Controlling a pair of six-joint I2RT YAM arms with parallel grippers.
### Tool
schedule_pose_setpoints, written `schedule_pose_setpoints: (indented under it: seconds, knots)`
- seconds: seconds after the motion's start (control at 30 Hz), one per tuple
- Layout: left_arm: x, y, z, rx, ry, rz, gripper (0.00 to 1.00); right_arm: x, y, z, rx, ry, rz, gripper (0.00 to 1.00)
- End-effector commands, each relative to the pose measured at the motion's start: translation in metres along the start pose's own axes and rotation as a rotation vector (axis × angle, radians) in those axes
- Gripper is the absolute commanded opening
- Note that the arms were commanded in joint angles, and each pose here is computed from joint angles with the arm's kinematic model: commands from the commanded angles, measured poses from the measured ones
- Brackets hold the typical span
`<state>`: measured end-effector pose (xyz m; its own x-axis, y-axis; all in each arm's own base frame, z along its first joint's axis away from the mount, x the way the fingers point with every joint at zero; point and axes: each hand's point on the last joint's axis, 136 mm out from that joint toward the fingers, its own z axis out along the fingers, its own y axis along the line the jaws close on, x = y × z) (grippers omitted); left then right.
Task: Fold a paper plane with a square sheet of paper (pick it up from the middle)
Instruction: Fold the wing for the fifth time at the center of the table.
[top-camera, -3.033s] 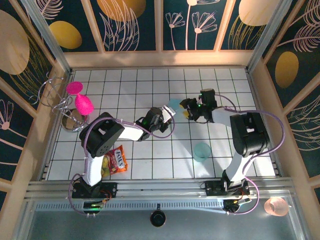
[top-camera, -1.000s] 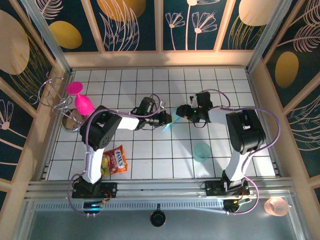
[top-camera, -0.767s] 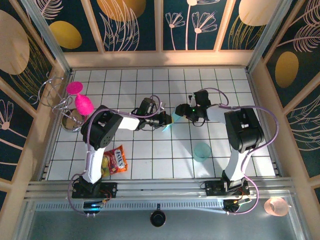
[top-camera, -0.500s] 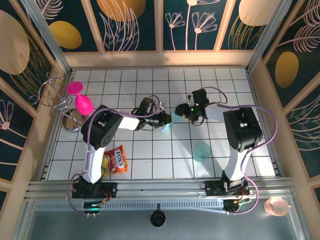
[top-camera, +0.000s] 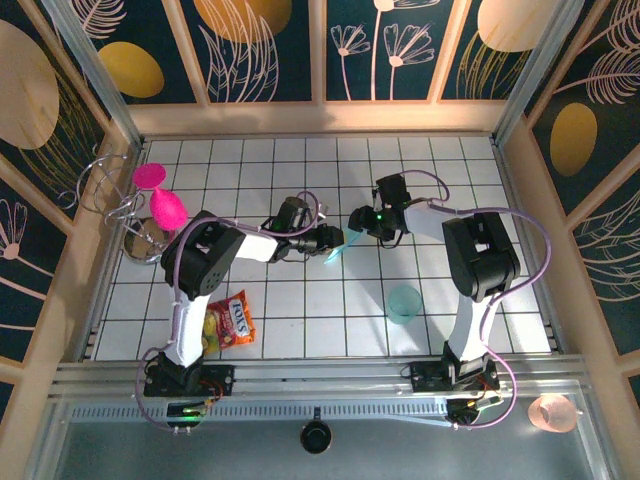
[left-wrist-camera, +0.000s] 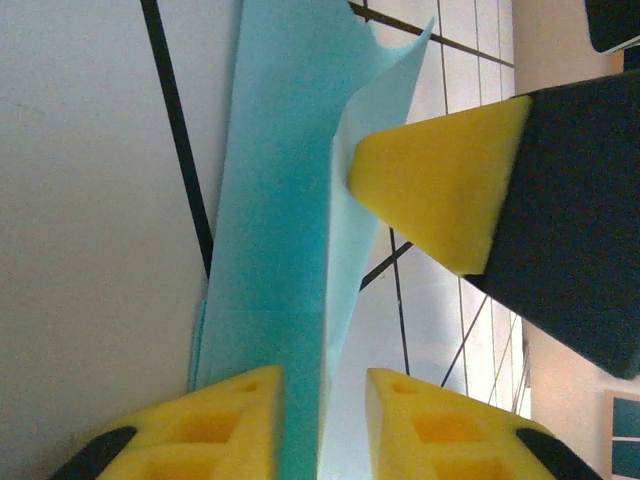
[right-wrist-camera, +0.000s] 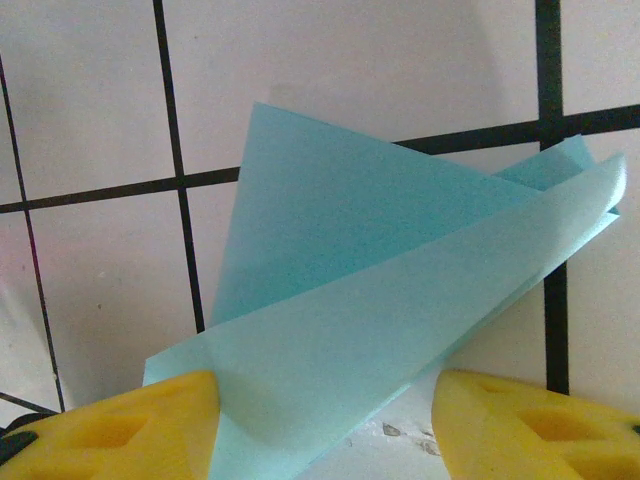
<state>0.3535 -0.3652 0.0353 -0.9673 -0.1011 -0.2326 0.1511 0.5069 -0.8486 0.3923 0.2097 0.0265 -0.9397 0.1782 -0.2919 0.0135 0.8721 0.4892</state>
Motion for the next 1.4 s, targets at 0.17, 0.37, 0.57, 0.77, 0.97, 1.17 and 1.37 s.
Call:
schedule_pose_setpoints:
  seconds: [0.17, 0.37, 0.57, 0.77, 0.97, 1.17, 1.37]
  knots:
    - [-0.009, -0.002, -0.027, -0.088, -0.087, 0.057, 0.38, 0.022, -0.025, 0.031, 0.084, 0.061, -0.002, 0.61]
    - [-0.001, 0.006, -0.042, -0.133, -0.116, 0.065, 0.44, 0.023, -0.026, 0.032, 0.088, 0.070, 0.004, 0.60]
    - [0.013, 0.012, -0.037, -0.177, -0.091, 0.074, 0.47, 0.025, -0.027, 0.035, 0.090, 0.082, 0.012, 0.60]
    - [0.017, 0.014, -0.029, -0.211, -0.076, 0.091, 0.45, 0.027, -0.029, 0.036, 0.095, 0.089, 0.015, 0.59]
    - [0.021, 0.012, -0.020, -0.211, -0.045, 0.105, 0.45, 0.029, -0.031, 0.037, 0.102, 0.095, 0.019, 0.58]
    - [0.023, 0.022, -0.015, -0.269, -0.018, 0.109, 0.40, 0.030, -0.033, 0.039, 0.113, 0.107, 0.031, 0.57]
    - [0.024, 0.034, -0.015, -0.317, -0.019, 0.094, 0.32, 0.034, -0.037, 0.042, 0.119, 0.121, 0.038, 0.57]
